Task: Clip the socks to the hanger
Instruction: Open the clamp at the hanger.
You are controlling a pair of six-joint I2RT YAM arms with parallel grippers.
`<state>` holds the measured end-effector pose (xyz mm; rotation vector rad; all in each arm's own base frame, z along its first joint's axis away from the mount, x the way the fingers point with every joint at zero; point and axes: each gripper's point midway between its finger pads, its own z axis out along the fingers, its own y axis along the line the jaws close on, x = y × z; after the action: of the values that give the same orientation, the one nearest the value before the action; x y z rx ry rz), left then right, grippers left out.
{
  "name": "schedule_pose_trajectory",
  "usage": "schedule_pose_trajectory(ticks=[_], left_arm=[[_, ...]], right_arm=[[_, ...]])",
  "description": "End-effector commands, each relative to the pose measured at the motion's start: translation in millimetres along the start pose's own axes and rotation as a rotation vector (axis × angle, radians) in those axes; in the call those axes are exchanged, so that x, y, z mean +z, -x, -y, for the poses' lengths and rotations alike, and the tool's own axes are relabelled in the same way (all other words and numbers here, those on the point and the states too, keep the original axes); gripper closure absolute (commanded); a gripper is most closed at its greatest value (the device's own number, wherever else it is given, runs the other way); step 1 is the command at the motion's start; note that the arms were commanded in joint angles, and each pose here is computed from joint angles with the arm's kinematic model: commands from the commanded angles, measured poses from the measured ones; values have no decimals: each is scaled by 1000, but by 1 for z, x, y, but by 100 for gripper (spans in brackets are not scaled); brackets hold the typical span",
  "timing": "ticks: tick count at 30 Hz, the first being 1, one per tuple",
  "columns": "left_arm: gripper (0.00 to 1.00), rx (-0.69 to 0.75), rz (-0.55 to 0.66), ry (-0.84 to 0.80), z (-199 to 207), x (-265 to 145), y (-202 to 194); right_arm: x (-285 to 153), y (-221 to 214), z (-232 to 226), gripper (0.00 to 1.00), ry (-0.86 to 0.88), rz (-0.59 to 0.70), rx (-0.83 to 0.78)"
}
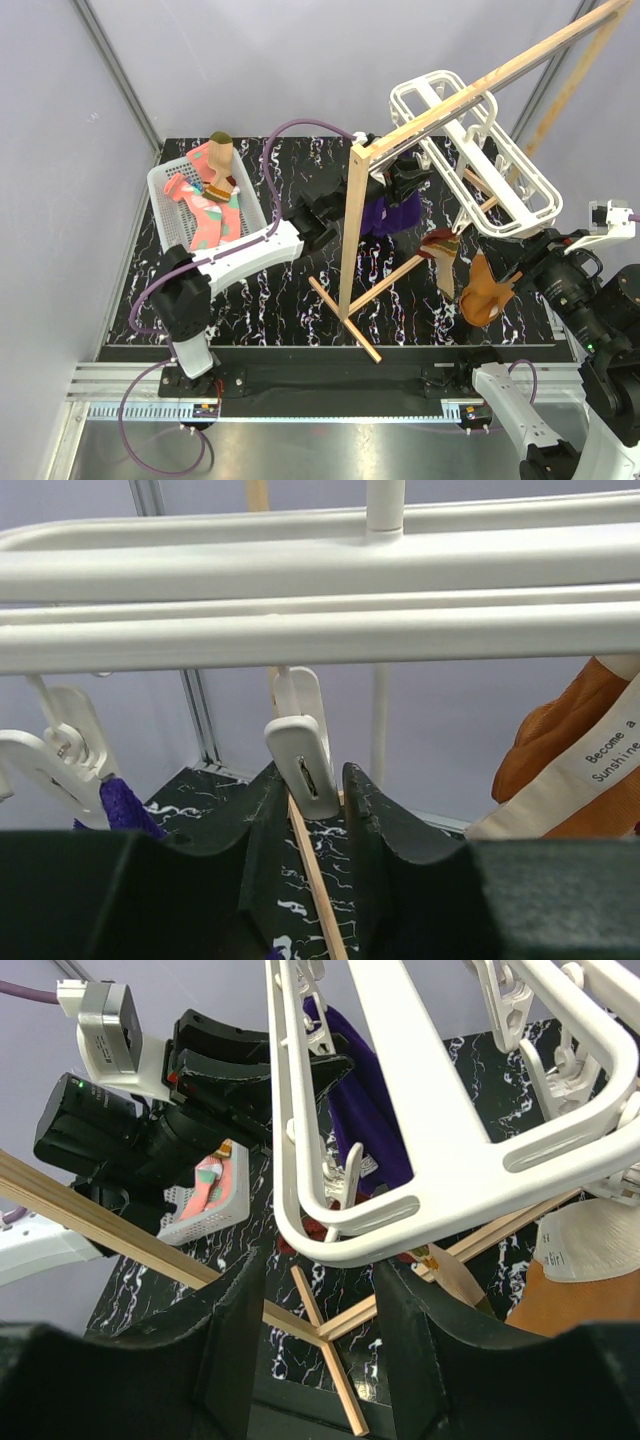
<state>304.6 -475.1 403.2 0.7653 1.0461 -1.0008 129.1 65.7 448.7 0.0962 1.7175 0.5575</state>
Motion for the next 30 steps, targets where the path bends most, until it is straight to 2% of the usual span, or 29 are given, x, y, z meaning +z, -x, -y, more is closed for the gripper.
schedule_pose_trajectory(ticks=[1, 3, 8, 11, 16, 21, 26, 30], left_arm=[[71, 31, 78, -23, 1, 9, 29], [74, 28, 75, -27, 2, 9, 28], [93, 11, 64, -33, 4, 7, 30], [100, -6, 54, -32, 6, 3, 32], [100, -45, 22, -28, 11, -6, 33], [100, -69, -37, -38, 26, -15, 27], [100, -67, -67, -75, 43, -21, 27], [100, -58, -87, -123, 54, -25, 27]], right_arm=[[-2, 1, -5, 47, 24, -5, 3], [-4, 0, -6, 47, 28, -9, 8], [-7, -2, -14, 48, 67, -26, 19], [-8, -8, -27, 47, 137, -65, 29], [-15, -15, -59, 45, 312, -136, 61], [-21, -3, -84, 44, 439, -130, 107], [-5, 6, -97, 43, 516, -143, 153], [19, 9, -92, 43, 502, -137, 177]])
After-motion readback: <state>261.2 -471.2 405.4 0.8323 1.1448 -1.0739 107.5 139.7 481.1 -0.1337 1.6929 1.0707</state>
